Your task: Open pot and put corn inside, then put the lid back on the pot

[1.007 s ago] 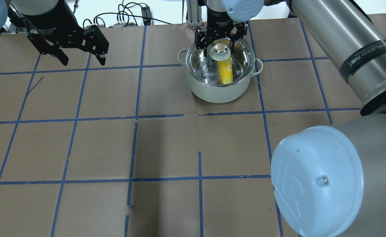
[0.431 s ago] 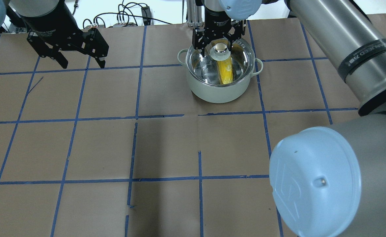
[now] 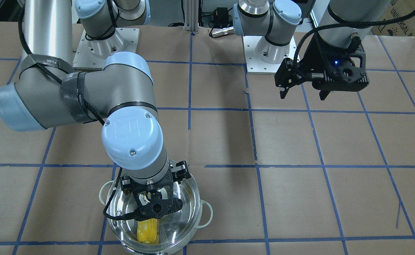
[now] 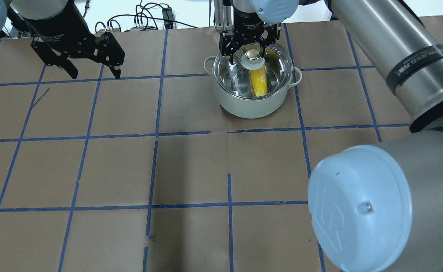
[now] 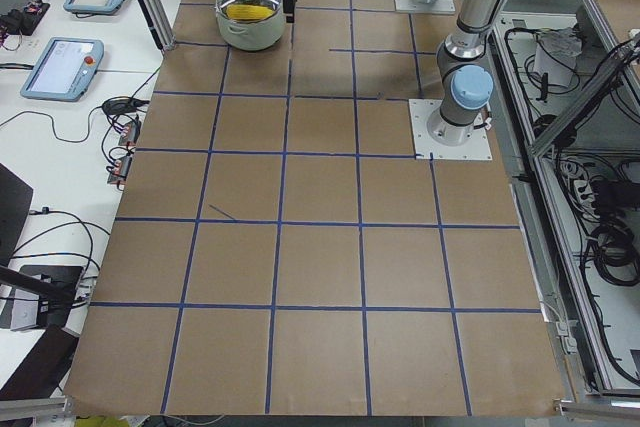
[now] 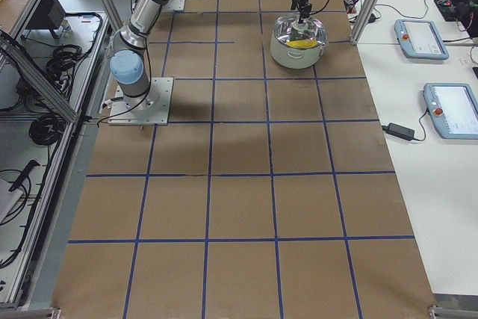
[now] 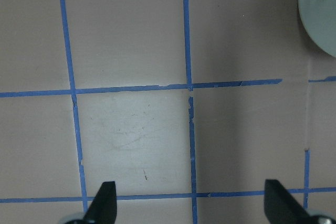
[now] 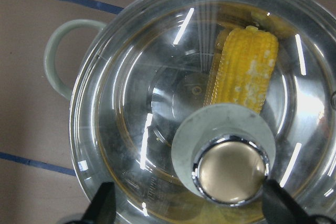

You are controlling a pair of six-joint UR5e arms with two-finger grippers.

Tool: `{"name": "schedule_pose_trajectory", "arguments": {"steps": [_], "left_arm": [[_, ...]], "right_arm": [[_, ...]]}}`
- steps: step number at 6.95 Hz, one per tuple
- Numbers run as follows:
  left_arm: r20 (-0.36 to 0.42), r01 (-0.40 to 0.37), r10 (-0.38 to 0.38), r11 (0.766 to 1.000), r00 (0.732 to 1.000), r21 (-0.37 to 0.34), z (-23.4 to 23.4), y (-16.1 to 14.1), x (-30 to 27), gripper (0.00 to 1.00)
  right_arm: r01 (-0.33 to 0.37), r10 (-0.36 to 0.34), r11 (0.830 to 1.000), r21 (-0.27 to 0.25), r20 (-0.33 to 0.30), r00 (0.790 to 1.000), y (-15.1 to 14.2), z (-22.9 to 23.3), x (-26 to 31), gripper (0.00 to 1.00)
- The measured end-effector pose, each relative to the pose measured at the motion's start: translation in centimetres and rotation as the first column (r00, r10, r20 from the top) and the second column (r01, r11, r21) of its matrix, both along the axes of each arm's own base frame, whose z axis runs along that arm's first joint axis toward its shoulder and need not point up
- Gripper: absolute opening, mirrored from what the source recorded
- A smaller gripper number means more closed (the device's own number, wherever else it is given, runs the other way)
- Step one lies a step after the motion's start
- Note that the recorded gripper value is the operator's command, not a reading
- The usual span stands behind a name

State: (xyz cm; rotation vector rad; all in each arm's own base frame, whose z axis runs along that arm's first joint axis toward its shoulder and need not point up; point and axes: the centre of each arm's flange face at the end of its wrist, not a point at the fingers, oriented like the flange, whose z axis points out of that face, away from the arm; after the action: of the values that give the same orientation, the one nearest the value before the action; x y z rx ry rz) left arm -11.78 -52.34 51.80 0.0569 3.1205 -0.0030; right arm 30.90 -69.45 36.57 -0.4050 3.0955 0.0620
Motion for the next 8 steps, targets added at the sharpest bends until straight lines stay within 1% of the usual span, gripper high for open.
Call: {"name": "schedule_pose_trajectory", "arguments": {"steps": [3, 4, 8], "left_arm": [[0.000, 0.000, 0.000, 1.000, 1.000, 0.000, 0.0, 0.0, 0.0, 1.00], [0.000, 0.000, 0.000, 1.000, 1.000, 0.000, 0.0, 0.0, 0.0, 1.00], [-0.003, -0.002, 0.002, 1.000, 1.000, 0.009, -0.1, 0.1, 0.0, 1.00]], "right_arm": [[0.000, 0.001, 0.999, -0.045, 0.002, 1.000, -0.5, 0.3, 0.0, 0.97], [-0.001, 0.001, 0.999, -0.049, 0.003, 1.000, -0.5, 0.2, 0.0, 0.97], [-0.021, 0.021, 1.000, -0.014, 0.000, 1.000, 0.5, -0.5, 1.2, 0.98]]}}
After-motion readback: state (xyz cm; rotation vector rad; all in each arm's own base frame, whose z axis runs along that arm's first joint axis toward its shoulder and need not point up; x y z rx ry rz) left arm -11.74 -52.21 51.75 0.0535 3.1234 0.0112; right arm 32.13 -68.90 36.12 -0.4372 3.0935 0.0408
